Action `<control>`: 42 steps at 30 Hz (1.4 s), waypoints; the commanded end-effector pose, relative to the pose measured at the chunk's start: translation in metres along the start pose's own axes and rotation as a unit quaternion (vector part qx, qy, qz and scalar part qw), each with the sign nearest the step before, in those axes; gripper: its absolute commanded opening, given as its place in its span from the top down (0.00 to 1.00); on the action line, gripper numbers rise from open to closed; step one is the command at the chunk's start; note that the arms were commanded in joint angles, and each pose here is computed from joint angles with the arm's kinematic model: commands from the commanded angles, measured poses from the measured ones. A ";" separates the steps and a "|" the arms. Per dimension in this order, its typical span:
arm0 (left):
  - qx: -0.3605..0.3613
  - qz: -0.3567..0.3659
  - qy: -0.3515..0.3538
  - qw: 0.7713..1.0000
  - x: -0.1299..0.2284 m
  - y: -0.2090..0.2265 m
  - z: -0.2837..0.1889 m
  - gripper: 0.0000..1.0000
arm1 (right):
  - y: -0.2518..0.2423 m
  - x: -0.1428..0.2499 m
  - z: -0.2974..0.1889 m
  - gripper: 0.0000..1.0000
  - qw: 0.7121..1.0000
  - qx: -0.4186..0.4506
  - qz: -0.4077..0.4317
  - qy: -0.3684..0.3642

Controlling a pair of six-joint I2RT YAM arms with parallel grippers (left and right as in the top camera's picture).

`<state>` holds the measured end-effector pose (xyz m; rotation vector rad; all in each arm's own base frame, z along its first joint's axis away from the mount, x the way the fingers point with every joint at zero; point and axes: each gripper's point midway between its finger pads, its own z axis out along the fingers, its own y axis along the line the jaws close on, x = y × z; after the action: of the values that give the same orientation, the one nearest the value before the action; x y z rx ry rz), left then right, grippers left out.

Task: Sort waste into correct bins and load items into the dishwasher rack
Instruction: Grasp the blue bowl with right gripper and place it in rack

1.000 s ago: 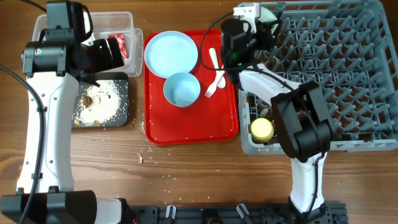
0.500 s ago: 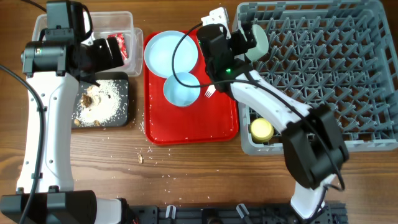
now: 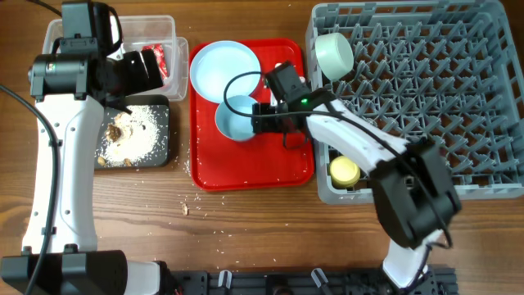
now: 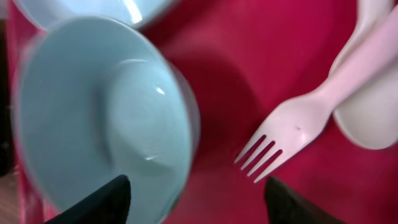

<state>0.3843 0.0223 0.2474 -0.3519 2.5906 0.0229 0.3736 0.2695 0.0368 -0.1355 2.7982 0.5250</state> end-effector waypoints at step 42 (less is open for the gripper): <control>-0.004 -0.008 -0.007 1.000 -0.004 0.002 -0.002 0.00 | -0.180 -0.080 -0.259 0.95 0.735 0.645 -0.154 -0.144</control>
<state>0.3844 0.0224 0.2473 -0.3519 2.5906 0.0229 0.3991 0.0120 0.2182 0.0347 2.1933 -1.0714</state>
